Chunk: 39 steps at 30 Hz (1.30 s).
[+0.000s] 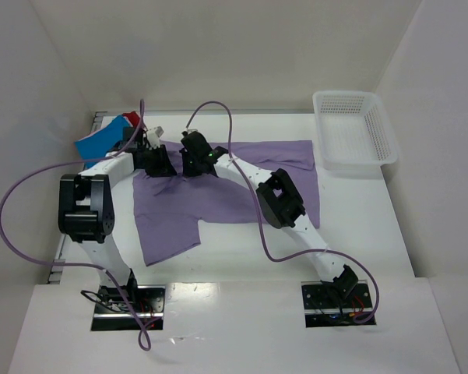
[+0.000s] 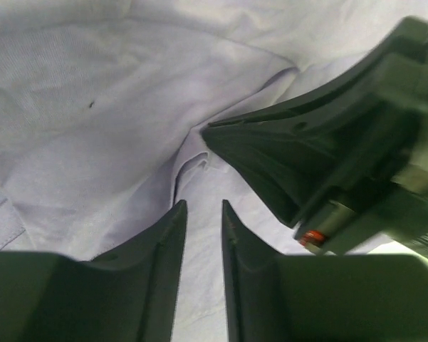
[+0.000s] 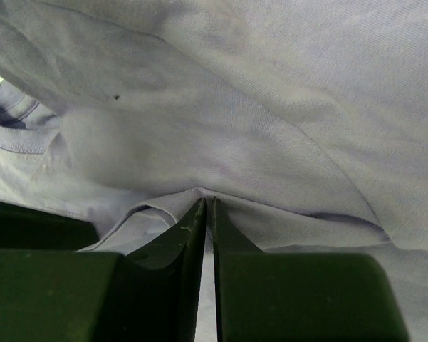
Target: Fold and stack the t-shirts
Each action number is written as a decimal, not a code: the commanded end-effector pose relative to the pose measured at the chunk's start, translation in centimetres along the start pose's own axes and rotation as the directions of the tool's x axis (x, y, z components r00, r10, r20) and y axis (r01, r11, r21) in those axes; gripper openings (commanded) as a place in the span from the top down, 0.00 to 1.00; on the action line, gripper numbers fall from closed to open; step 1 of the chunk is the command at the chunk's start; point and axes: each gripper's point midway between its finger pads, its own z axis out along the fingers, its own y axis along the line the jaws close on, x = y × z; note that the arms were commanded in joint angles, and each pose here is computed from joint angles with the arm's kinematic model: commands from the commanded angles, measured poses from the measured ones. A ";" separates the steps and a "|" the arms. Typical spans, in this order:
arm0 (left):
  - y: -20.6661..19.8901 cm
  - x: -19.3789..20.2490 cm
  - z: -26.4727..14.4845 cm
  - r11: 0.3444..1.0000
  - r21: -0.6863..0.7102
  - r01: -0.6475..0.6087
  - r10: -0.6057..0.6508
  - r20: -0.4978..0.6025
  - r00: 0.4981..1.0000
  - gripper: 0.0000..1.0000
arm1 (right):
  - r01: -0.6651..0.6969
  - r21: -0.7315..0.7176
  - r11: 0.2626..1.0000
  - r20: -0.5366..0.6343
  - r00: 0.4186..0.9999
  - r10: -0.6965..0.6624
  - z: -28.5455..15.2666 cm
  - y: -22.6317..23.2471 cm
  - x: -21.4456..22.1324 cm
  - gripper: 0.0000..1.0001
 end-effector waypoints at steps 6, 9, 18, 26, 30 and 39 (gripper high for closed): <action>1.7 1.8 2.2 0.999 -0.044 0.009 -0.011 -0.054 0.998 0.69 | 0.032 0.002 0.999 0.025 0.999 -0.032 -0.2 0.7 -0.9 0.87; 2.3 2.6 2.7 0.998 -0.060 0.021 -0.026 -0.080 0.996 0.69 | 0.031 0.005 0.999 0.039 0.999 -0.032 -0.6 0.8 -1.4 0.86; 3.5 3.2 3.1 0.992 -0.118 0.045 -0.056 -0.093 0.994 0.69 | 0.030 0.009 0.999 0.070 0.997 -0.031 -2.8 1.2 -2.8 0.76; 4.0 3.8 3.3 0.988 -0.142 0.068 -0.083 -0.102 0.991 0.69 | 0.036 0.039 0.999 0.104 0.994 -0.040 -6.1 0.7 -3.4 0.58; 4.1 4.1 3.6 0.987 -0.144 0.071 -0.087 -0.110 0.990 0.69 | 0.036 0.055 0.998 0.097 0.994 -0.041 -6.8 0.2 -2.8 0.50; 4.0 4.1 3.6 0.988 -0.135 0.072 -0.087 -0.112 0.990 0.69 | 0.038 0.031 0.999 0.081 0.996 -0.040 -6.5 0.1 -1.7 0.50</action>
